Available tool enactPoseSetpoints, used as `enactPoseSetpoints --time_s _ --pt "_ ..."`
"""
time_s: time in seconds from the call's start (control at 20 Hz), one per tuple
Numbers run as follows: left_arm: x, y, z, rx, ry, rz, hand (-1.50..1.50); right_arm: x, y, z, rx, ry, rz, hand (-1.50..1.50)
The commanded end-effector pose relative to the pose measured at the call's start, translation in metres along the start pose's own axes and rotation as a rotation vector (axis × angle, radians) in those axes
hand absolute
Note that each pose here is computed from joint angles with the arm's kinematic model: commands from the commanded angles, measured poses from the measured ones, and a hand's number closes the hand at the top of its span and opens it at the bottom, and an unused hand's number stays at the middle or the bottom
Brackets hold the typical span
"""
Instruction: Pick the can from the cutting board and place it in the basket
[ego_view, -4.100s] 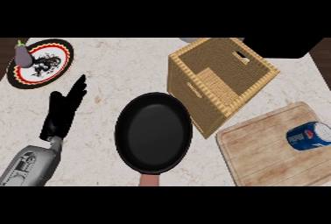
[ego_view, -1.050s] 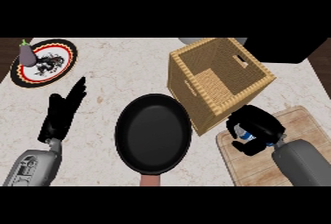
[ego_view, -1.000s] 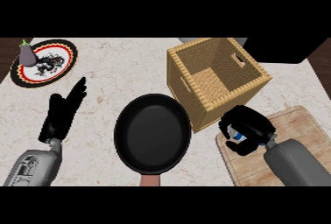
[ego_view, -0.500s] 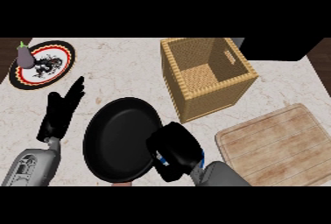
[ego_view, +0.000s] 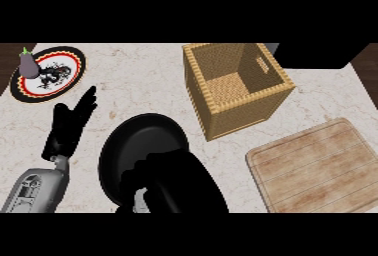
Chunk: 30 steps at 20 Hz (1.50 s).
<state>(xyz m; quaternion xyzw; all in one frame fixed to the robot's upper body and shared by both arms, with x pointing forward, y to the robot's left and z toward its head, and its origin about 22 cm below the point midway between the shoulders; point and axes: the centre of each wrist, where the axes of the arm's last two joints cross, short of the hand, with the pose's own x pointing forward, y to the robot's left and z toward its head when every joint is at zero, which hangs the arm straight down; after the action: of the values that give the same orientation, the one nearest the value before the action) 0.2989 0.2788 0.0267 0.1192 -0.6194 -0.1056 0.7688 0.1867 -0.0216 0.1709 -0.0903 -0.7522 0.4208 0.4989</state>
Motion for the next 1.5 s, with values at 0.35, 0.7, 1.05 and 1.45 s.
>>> enactPoseSetpoints --time_s 0.35,0.7,1.05,1.45 --pt "-0.003 -0.014 0.003 -0.008 -0.007 -0.01 0.0 0.113 -0.089 -0.021 -0.152 0.056 -0.073 1.5" --pt "-0.008 0.01 -0.005 0.035 -0.009 0.007 0.0 0.13 -0.135 -0.075 -0.247 0.152 0.064 1.5" --pt "-0.001 0.001 0.001 0.024 0.003 0.004 0.0 0.093 -0.174 -0.107 -0.252 0.338 0.422 1.5" --pt "-0.003 0.0 -0.002 0.021 0.0 0.003 0.0 0.021 -0.2 -0.118 -0.227 0.437 0.49 1.5"
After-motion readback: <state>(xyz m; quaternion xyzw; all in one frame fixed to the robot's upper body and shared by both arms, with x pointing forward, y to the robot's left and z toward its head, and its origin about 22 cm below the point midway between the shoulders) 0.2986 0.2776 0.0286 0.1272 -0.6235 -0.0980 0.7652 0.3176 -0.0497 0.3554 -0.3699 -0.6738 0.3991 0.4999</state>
